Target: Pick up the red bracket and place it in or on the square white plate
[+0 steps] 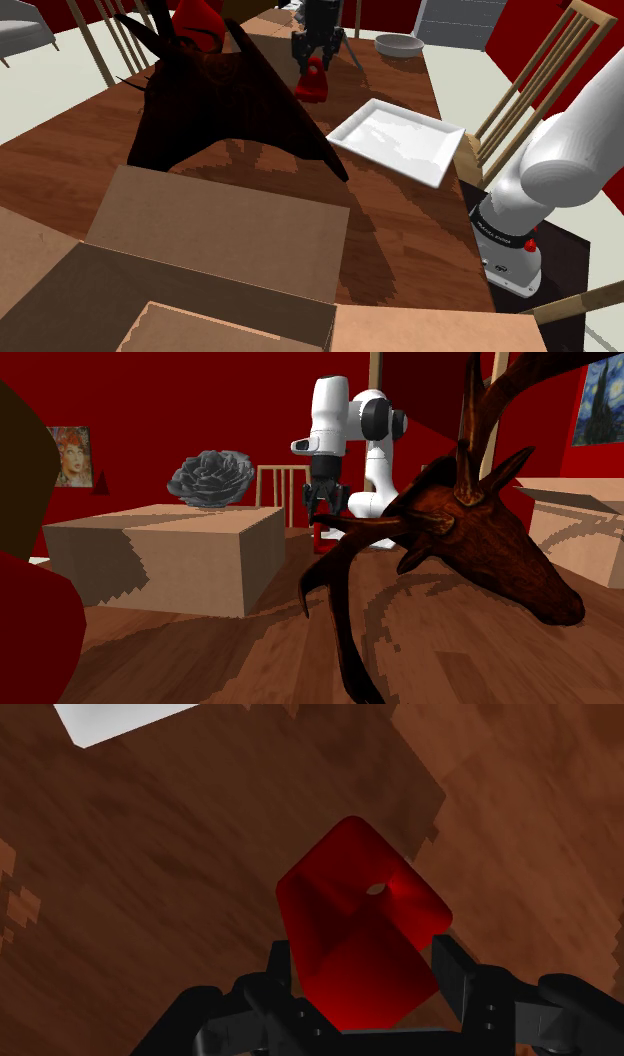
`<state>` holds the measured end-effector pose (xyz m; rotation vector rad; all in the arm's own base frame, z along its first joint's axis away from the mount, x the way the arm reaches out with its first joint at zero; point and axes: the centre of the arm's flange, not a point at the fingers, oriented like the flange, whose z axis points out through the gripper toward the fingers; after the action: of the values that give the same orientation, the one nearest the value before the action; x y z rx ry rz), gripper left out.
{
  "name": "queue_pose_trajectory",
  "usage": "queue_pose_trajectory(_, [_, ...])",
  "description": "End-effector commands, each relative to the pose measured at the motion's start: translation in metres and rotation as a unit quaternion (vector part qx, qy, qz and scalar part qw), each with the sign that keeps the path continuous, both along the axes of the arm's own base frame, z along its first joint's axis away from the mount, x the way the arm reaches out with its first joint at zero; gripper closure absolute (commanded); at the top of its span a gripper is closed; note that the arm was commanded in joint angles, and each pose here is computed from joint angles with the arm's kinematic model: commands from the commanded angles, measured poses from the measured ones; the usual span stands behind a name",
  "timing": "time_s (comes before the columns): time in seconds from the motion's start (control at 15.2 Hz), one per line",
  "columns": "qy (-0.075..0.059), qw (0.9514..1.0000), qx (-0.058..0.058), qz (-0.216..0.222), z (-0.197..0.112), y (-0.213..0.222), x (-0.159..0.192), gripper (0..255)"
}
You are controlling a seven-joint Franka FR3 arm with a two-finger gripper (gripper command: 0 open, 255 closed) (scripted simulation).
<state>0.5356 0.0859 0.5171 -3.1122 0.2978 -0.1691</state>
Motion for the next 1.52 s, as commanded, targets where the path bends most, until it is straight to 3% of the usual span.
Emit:
queue_pose_trajectory(0.0, [0.000,1.0000,0.000,0.000,0.011,0.001,0.000,255])
queue_pose_trajectory(0.73, [0.000,1.0000,0.000,0.000,0.065,0.001,0.000,255])
queue_pose_trajectory(1.45, [0.000,1.0000,0.000,0.000,0.079,-0.012,-0.144,255])
